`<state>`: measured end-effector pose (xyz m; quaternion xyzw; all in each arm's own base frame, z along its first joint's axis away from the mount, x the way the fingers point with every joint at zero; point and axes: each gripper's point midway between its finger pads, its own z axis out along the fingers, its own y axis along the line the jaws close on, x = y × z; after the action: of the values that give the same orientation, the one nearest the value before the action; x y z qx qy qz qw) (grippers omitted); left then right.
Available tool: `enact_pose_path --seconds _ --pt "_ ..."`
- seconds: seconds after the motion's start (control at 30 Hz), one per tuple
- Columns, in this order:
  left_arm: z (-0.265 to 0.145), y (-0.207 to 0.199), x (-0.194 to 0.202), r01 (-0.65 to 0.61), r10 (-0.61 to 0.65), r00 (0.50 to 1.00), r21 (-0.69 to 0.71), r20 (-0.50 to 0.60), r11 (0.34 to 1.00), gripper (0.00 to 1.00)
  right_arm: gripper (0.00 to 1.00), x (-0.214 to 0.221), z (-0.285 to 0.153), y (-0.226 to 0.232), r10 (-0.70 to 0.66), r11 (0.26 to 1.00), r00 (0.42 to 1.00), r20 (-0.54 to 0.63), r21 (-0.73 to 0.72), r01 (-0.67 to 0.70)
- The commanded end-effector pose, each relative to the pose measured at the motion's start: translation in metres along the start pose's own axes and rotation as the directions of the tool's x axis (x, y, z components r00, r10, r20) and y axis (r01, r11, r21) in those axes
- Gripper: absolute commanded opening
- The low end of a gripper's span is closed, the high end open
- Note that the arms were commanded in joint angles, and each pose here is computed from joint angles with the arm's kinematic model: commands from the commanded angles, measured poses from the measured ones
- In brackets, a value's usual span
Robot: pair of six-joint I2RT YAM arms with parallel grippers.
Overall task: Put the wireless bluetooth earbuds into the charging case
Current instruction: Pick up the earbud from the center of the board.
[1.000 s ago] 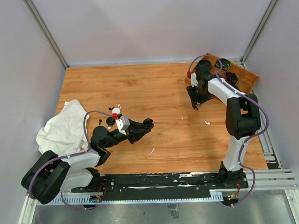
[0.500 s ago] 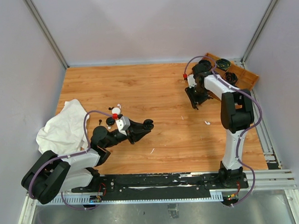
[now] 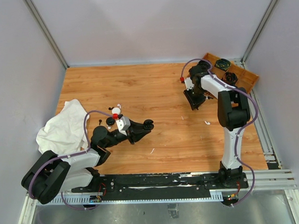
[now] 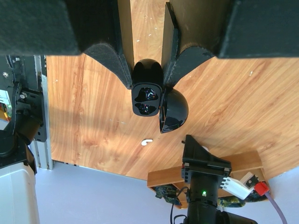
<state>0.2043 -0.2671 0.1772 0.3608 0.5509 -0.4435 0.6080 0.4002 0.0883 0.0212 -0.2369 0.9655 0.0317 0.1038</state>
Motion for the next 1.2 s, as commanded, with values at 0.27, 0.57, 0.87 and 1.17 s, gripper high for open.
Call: enact_pose_path --seconds 0.27,0.57,0.87,1.17 --pt "0.005 0.003 -0.009 -0.028 0.027 0.999 0.008 0.019 1.0 0.0 0.24 0.006 0.006 0.004 -0.023 0.999 0.998 -0.06 0.022 0.025" --pt "0.003 0.006 -0.009 -0.04 0.041 0.999 -0.017 0.024 0.999 0.0 0.13 -0.006 -0.008 0.027 -0.038 0.999 0.999 0.016 0.026 0.038" --pt "-0.001 0.011 -0.014 -0.051 0.054 0.997 -0.061 0.05 0.997 0.0 0.12 -0.02 -0.045 0.063 -0.077 0.997 0.984 0.158 0.027 0.074" --pt "-0.008 0.018 -0.022 -0.064 0.075 0.993 -0.127 0.089 0.99 0.0 0.15 -0.035 -0.107 0.115 -0.125 0.992 0.915 0.382 0.033 0.122"
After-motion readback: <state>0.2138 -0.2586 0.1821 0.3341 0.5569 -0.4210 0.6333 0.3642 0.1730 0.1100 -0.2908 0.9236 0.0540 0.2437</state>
